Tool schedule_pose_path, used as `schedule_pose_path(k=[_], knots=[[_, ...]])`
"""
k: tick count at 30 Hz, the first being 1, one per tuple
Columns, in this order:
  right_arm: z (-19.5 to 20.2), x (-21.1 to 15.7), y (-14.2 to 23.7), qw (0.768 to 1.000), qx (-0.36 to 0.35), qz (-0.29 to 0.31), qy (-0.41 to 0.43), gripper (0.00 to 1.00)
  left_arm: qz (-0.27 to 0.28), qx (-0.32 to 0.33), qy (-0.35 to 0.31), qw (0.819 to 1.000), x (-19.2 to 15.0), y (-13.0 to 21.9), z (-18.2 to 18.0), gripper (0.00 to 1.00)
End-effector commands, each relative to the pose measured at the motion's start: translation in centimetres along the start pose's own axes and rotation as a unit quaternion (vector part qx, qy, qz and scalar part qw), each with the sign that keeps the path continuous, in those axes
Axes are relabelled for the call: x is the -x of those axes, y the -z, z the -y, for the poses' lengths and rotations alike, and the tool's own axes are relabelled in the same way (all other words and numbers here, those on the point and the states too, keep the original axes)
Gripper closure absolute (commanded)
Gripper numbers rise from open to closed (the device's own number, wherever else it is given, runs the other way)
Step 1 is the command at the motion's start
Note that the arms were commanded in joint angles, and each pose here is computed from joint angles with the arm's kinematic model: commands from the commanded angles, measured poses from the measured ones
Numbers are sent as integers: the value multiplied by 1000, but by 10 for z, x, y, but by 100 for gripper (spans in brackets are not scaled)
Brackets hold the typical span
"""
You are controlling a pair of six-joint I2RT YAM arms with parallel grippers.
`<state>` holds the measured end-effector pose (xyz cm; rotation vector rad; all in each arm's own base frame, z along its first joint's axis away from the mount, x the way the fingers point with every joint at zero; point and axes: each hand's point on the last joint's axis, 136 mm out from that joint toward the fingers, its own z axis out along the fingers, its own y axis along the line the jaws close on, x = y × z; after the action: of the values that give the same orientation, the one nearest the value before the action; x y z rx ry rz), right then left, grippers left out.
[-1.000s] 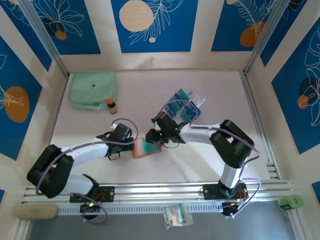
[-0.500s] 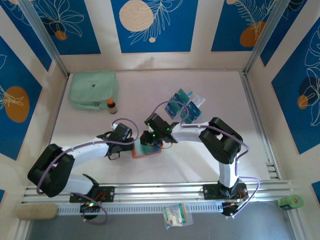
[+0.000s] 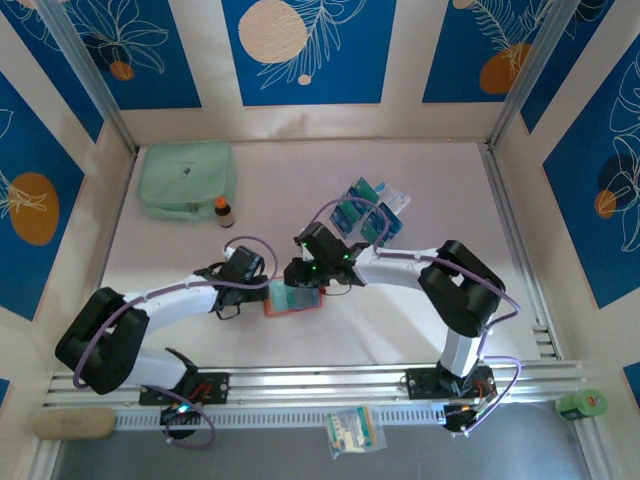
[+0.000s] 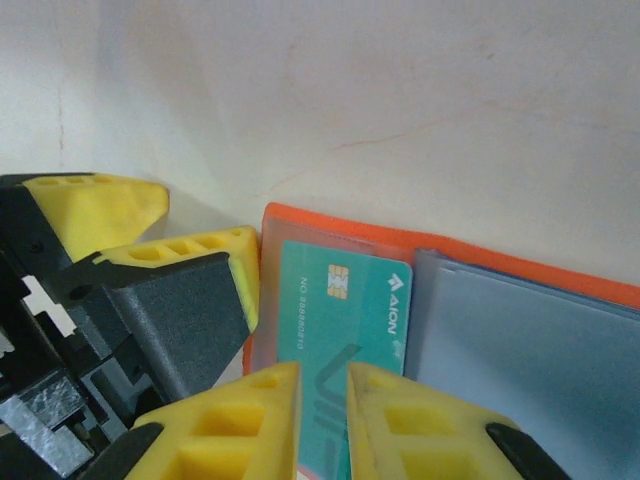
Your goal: Put the credit cards into the card holder
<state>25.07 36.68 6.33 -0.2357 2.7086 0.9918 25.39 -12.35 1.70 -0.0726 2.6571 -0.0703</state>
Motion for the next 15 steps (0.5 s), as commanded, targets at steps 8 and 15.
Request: schedule_pose_path(k=[8,15], knots=[[20,-26,-12,999,-20,-31,-10,87,17,-36,2,999,14,11,12,19],[19,-35,-19,999,-19,-38,-12,91,7,-37,14,999,0,9,6,19]])
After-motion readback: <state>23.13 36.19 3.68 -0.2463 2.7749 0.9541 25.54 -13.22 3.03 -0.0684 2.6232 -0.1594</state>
